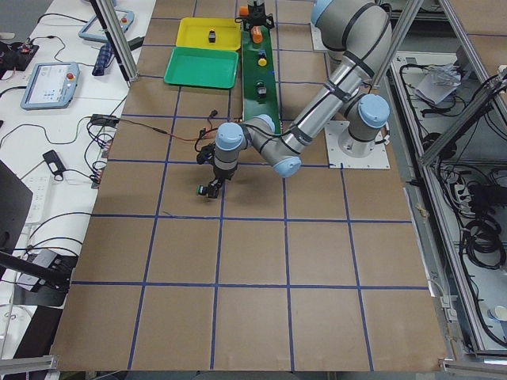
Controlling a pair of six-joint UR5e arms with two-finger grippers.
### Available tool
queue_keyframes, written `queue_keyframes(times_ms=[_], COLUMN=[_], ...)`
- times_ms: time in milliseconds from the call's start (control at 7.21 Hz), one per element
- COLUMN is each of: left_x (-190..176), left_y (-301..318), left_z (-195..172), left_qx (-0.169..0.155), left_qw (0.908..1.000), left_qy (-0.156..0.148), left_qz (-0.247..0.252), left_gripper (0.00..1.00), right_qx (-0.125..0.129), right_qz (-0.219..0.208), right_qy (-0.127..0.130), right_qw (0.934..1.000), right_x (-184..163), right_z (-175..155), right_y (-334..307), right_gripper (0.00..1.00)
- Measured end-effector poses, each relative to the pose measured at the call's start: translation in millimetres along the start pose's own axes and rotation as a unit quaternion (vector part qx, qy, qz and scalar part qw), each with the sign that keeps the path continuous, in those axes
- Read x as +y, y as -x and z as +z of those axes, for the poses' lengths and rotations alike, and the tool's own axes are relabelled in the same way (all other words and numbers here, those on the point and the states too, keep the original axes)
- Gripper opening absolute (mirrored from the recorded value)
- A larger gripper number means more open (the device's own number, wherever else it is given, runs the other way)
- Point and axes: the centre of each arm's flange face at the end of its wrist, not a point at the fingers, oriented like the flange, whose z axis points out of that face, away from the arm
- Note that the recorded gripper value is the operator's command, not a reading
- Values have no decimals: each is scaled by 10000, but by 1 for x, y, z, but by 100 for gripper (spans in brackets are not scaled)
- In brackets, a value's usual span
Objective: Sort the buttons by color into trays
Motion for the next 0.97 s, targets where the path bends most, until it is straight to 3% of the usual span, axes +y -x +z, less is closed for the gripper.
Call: queue_keyframes(times_ms=[139, 277, 554, 970], left_x=[0, 0, -3, -9], left_y=[1, 1, -1, -1], left_z=[5, 9, 13, -4], left_qx=[2, 33, 87, -54], left_qw=[10000, 10000, 9999, 9996], left_qy=[-1, -20, -132, -228], left_qz=[-1, -4, 33, 177], left_gripper=[62, 47, 1, 0], right_qx=[-8, -19, -27, -38], right_qz=[0, -2, -7, -8], right_qy=[-1, -1, -1, 0], right_qw=[10000, 10000, 10000, 10000], right_x=[0, 0, 0, 0], right_z=[1, 1, 2, 3], right_y=[0, 0, -1, 0], right_gripper=[100, 100, 100, 100])
